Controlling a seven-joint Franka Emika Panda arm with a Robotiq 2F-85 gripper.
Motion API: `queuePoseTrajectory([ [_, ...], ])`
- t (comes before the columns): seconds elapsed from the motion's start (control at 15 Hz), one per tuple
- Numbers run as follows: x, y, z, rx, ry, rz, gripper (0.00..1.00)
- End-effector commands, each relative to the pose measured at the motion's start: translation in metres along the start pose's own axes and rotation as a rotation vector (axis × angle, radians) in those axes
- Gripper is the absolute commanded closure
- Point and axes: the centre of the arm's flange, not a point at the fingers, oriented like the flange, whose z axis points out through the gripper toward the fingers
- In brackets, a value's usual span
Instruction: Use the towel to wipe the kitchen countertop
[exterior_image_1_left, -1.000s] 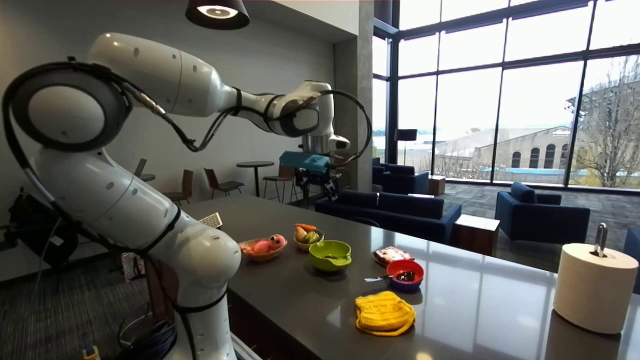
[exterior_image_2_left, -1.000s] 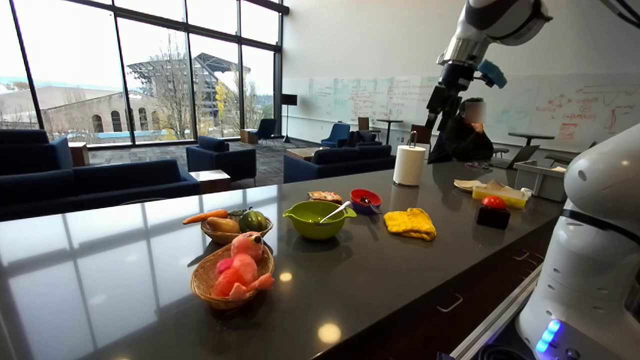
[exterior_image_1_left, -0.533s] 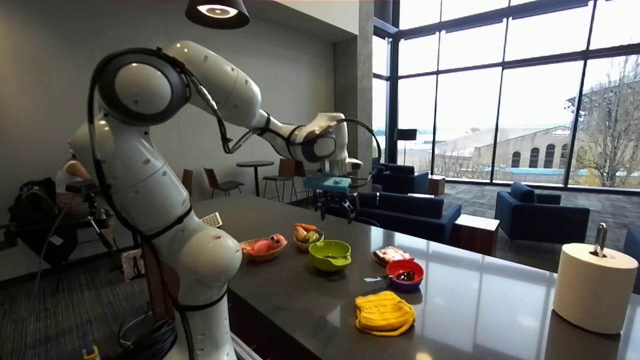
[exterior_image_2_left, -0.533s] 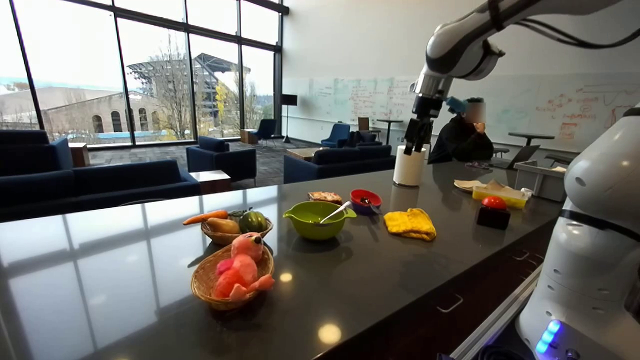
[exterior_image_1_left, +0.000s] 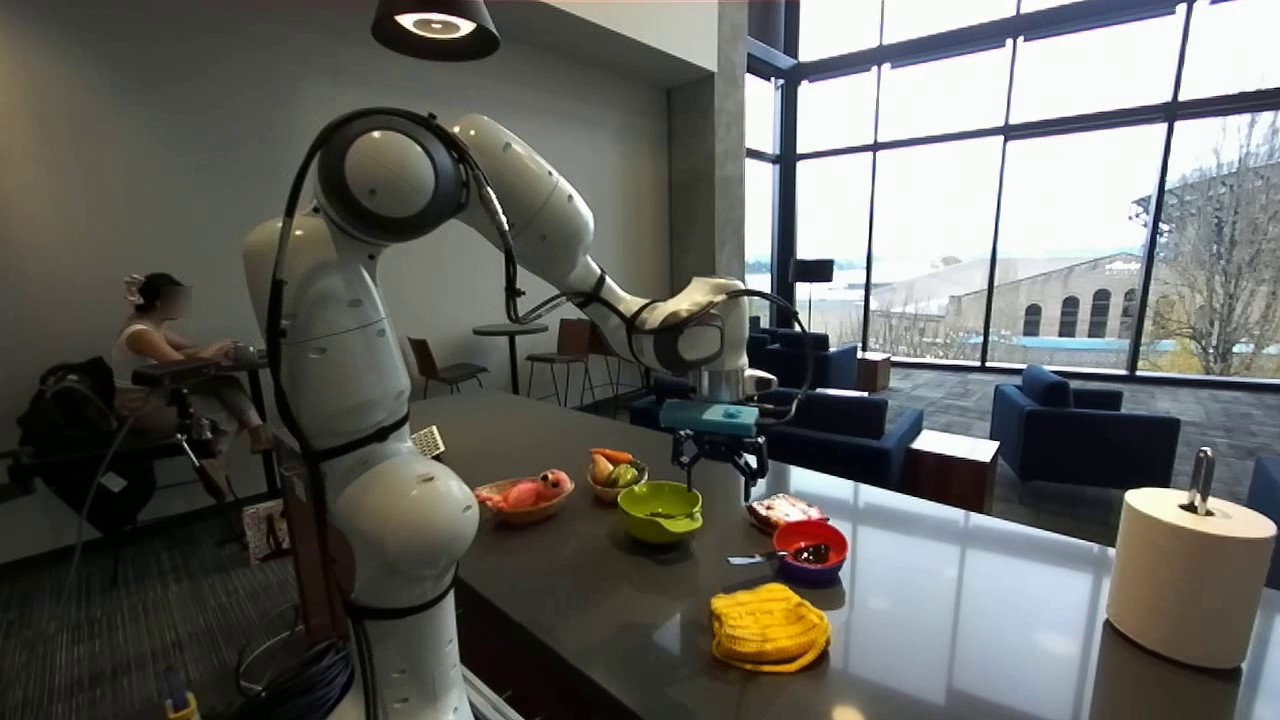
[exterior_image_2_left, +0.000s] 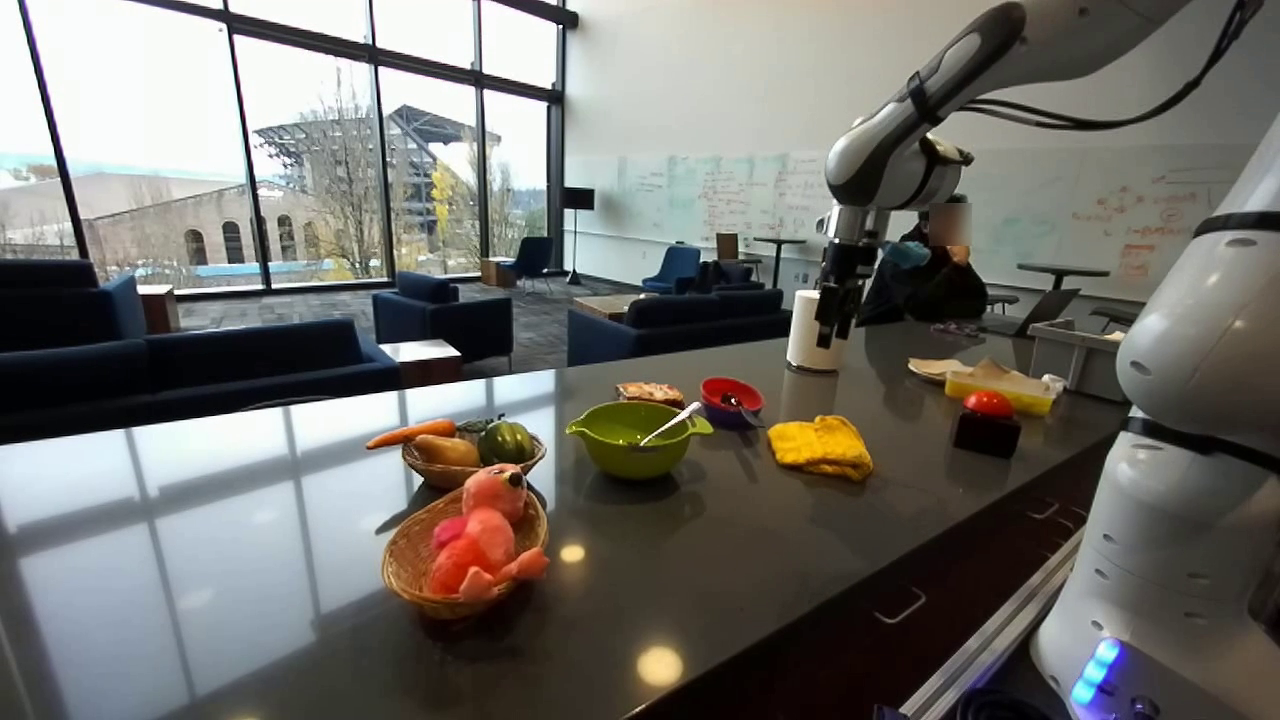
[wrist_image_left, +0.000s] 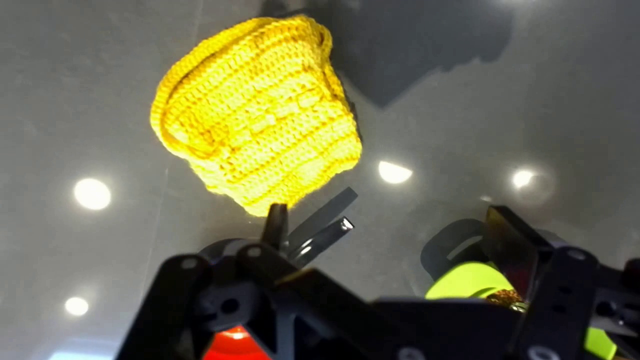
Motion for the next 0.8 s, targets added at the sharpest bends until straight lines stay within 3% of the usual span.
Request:
queuePoseTrajectory([
  [0.0, 0.002, 0.038, 0.021, 0.001, -0.007, -0.011, 0.00],
  [0.47, -0.008, 0.069, 0.071, 0.029, 0.038, -0.018, 0.00],
  [0.73, -0.010, 0.081, 0.100, -0.021, 0.045, -0.026, 0.00],
])
